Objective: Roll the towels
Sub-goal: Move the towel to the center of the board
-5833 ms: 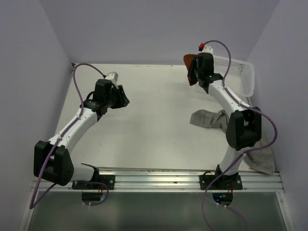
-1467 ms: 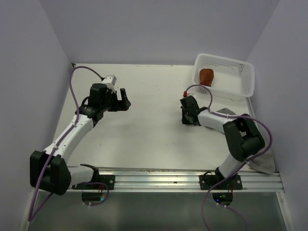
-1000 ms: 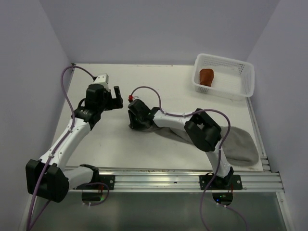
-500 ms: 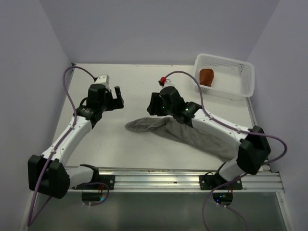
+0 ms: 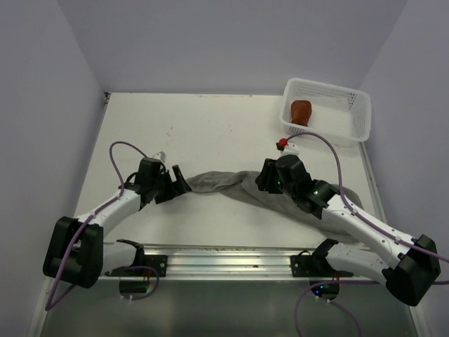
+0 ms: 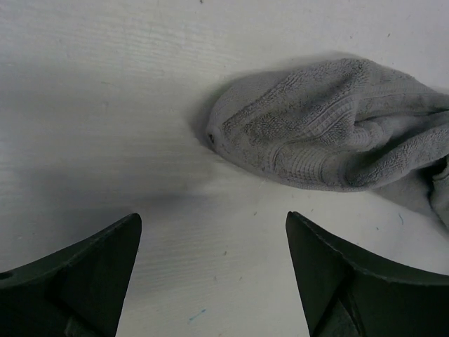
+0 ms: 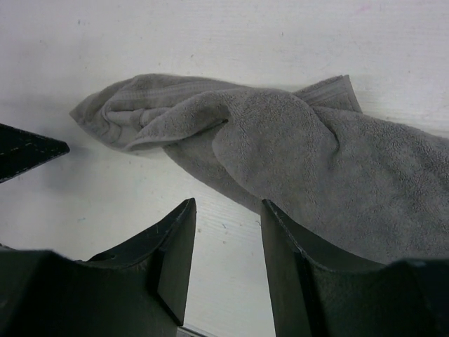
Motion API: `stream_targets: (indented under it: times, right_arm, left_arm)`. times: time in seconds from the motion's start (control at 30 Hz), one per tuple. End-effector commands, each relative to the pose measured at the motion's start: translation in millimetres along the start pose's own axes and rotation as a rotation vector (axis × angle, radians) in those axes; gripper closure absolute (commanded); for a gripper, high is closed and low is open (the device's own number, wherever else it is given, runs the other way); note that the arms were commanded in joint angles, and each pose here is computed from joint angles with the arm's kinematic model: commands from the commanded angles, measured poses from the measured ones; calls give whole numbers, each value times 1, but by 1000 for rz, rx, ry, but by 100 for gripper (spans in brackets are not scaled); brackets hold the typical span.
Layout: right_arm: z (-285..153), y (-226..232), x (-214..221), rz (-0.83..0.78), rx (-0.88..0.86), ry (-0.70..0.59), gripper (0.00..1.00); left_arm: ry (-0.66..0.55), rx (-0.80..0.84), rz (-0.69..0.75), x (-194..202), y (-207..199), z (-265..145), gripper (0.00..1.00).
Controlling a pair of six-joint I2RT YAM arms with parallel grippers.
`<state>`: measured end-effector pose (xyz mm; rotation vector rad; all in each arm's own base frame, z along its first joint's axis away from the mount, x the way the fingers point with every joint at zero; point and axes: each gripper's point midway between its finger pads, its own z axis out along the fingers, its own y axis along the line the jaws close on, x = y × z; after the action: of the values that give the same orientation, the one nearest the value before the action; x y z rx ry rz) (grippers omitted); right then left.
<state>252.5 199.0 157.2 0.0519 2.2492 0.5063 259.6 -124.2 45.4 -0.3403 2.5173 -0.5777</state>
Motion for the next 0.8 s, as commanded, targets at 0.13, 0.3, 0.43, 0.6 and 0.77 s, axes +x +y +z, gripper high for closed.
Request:
stream_targets:
  times: [0.13, 0.3, 0.43, 0.6, 0.77]
  right_arm:
    - [-10, -11, 0, -4, 1, -35, 54]
    - [-7, -12, 7, -8, -9, -20, 54]
    - [-9, -14, 8, -9, -8, -26, 54]
    - [-12, -22, 7, -17, 12, -47, 54]
    - [-10, -25, 7, -16, 17, -48, 54]
  left_arm:
    - [-97, 161, -155, -14, -26, 5, 16]
    - [-119, 131, -196, -17, -20, 16, 19]
    - [-101, 106, -203, -17, -15, 27, 23]
    - [-97, 78, -203, -13, -7, 37, 30]
    - [-83, 72, -205, -8, -4, 44, 45]
